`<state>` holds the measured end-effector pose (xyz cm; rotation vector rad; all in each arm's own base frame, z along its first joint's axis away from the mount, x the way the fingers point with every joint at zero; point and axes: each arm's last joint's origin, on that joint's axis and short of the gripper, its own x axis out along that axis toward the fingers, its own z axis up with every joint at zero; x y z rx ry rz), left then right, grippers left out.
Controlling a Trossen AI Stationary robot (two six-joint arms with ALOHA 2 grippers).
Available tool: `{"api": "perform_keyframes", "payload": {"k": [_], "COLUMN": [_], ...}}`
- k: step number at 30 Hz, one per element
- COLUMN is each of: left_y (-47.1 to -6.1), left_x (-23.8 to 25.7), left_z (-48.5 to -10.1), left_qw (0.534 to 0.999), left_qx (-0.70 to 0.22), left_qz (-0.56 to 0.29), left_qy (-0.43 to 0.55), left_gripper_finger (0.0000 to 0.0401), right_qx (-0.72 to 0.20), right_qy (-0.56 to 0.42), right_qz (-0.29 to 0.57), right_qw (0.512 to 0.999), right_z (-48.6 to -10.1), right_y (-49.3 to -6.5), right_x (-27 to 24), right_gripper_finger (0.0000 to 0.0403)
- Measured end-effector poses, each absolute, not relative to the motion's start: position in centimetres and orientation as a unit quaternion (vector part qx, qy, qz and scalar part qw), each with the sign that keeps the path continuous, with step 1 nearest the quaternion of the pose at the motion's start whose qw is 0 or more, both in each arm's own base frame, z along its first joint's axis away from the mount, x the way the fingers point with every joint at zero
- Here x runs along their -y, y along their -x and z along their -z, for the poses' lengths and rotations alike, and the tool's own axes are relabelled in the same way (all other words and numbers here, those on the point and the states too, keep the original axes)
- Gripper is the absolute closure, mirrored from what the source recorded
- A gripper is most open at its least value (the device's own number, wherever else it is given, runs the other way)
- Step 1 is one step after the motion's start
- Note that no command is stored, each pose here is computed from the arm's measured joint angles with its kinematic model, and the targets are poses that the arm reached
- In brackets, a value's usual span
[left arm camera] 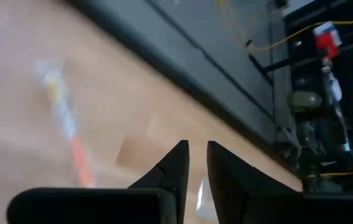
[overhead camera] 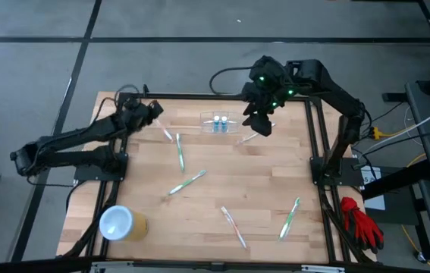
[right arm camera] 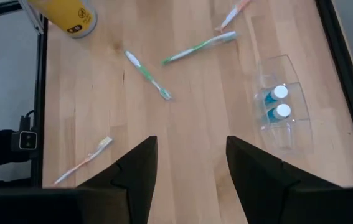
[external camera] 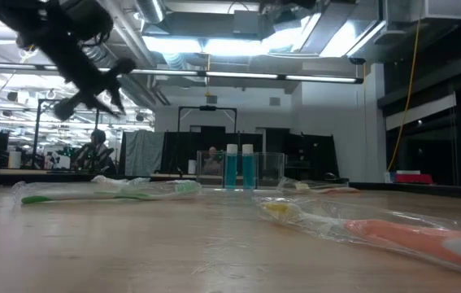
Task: Pick & Place toothbrushing station
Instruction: Put the top left orange toothbrush into the transparent organizer
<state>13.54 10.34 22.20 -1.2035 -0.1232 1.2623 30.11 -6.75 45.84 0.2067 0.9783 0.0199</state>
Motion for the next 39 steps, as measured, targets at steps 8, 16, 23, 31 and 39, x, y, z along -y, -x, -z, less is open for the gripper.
{"api": "perform_keyframes", "payload": {"k": [8, 16, 23, 31, 39], "left_y": [-13.1, -11.8, -13.0, -14.6, -14.7], "left_x": [-15.5, -21.3, -21.9, -20.3, -21.6], "left_z": [-29.7, -31.6, -26.6, -22.1, -18.7], "left_qw": [0.683, 0.59, 0.488, 0.411, 0.381], "left_qx": [-0.021, -0.285, -0.394, -0.263, -0.199], "left_qz": [-0.619, -0.622, -0.602, -0.664, -0.64], "left_qy": [0.388, 0.428, 0.494, 0.566, 0.637], "left_gripper_finger": [0.0382, 0.0397, 0.0389, 0.039, 0.0381], "right_qx": [-0.467, -0.464, -0.461, -0.456, -0.451], "right_qy": [-0.09, -0.091, -0.092, -0.092, -0.091], "right_qz": [-0.02, -0.04, -0.047, -0.048, -0.049], "right_qw": [0.879, 0.88, 0.881, 0.884, 0.887], "right_z": [-45.9, -45.9, -45.9, -46.0, -46.1], "right_y": [-30.1, -30.1, -30.1, -30.2, -30.3], "right_x": [6.7, 6.6, 6.6, 6.6, 6.6], "right_gripper_finger": [0.0209, 0.0209, 0.0209, 0.0209, 0.0209]}}
